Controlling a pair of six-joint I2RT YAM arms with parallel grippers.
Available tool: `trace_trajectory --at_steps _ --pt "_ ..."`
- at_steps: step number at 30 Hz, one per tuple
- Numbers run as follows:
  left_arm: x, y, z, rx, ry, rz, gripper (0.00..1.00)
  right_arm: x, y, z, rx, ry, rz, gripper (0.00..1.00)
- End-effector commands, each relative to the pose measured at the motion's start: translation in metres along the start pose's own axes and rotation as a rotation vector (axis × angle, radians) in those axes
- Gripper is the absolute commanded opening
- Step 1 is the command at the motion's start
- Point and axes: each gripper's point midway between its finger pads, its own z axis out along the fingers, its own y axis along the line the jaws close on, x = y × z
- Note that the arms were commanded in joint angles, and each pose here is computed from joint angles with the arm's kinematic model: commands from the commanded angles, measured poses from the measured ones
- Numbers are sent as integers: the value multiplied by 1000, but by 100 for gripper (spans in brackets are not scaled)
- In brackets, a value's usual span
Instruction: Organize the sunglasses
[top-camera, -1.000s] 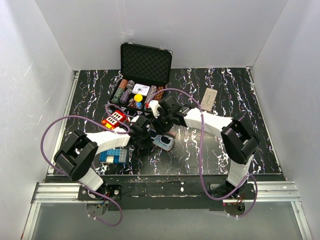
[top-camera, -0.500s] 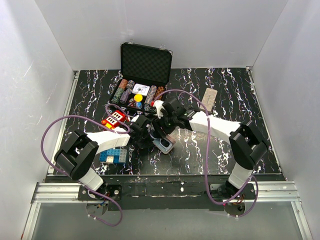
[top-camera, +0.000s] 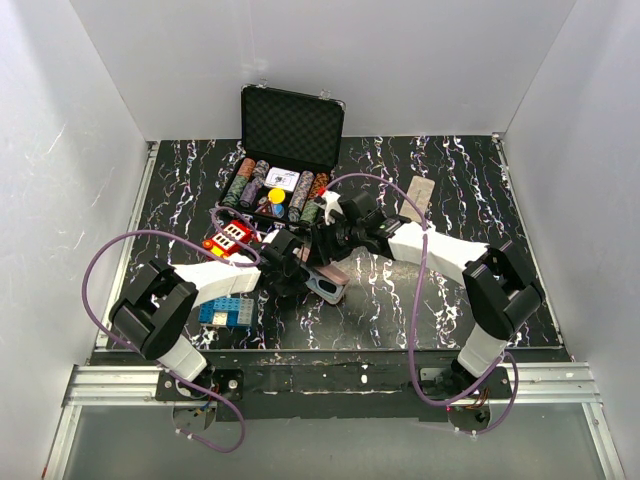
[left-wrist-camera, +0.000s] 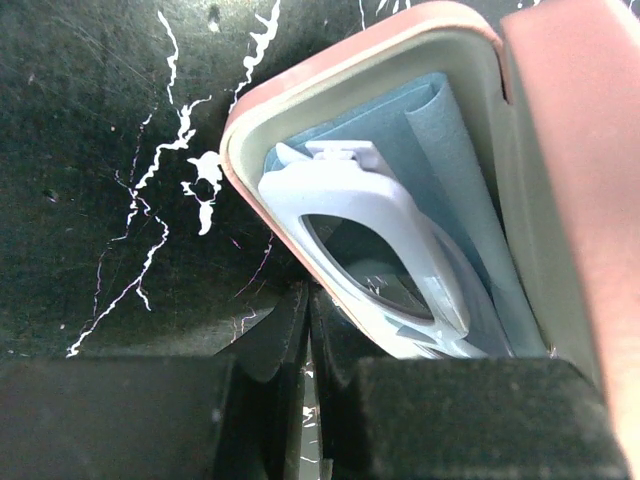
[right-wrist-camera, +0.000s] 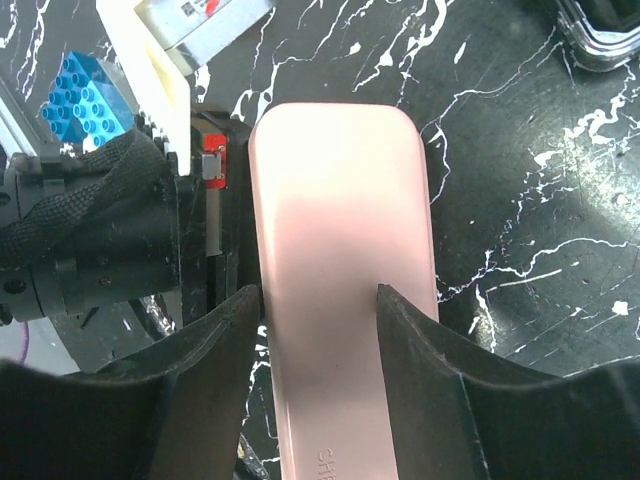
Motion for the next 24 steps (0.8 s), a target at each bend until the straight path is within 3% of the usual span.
trace_trajectory --at_steps 1,7,24 --pt "-3 21 15 -83 -28 27 3 18 13 1 -64 48 91 57" --pt "-4 19 15 -79 -30 28 3 20 -2 2 -16 47 96 43" --pt "-9 7 18 -63 -28 38 2 64 -12 18 41 165 35 33"
